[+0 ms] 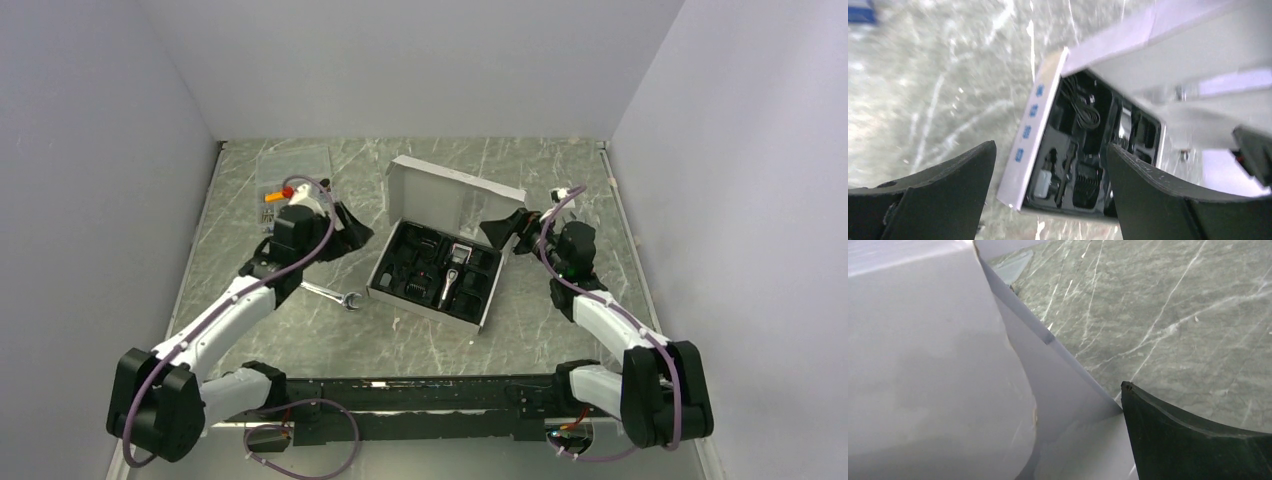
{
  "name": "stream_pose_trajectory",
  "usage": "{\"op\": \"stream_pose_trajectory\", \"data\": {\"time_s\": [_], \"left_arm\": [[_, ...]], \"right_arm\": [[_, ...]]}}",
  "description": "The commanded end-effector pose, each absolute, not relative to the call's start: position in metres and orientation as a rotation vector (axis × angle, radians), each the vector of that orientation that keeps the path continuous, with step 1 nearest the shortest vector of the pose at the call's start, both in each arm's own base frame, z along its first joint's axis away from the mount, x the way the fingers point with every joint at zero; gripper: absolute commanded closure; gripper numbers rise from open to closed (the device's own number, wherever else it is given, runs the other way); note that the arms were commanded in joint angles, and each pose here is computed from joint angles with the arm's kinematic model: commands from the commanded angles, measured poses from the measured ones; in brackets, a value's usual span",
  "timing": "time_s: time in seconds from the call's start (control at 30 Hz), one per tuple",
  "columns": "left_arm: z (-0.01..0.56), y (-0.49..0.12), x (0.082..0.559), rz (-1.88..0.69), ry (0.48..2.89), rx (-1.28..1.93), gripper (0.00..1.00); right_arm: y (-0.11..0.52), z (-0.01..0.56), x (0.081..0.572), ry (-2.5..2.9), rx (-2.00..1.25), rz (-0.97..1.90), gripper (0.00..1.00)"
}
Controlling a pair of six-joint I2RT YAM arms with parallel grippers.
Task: Sort the hair-cutting tools
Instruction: Close the storage box at the center of the board.
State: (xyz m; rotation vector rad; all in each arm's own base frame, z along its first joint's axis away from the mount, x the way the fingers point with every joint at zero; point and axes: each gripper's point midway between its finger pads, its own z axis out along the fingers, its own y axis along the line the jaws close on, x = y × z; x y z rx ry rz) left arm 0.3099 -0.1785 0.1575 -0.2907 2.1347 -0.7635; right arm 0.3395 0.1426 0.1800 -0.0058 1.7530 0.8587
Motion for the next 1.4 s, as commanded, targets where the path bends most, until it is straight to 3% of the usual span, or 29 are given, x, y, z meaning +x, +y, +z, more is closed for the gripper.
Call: {"op": "stream_pose_trajectory", "data": {"time_s": [0.0, 0.27, 0.53, 1.13, 1.37], "left_arm": [[0.193, -0.146, 0.341, -0.682, 2.033, -0.346, 0.13], [0.222, -0.15, 0.406, -0.804, 1.89, -0.381, 0.16], [0.197, -0.185, 0.455, -0.986, 1.881, -0.316, 0.22], [0.204, -0.237, 0.398, -1.148, 1.754, -0.07, 0.29], [0.199, -0.231, 0.369, -1.117, 1.746, -0.097, 0.29]], "right_arm": [[0.142, 0.178, 0.326, 1.756, -0.011, 0.849, 0.0], [0.144, 0.186, 0.313, 1.759, 0.042, 0.892, 0.0], [0.145, 0.186, 0.307, 1.769, 0.076, 0.92, 0.0], [0.156, 0.179, 0.324, 1.786, -0.002, 0.937, 0.0], [0.16, 0.183, 0.33, 1.782, -0.014, 0.954, 0.0]]}}
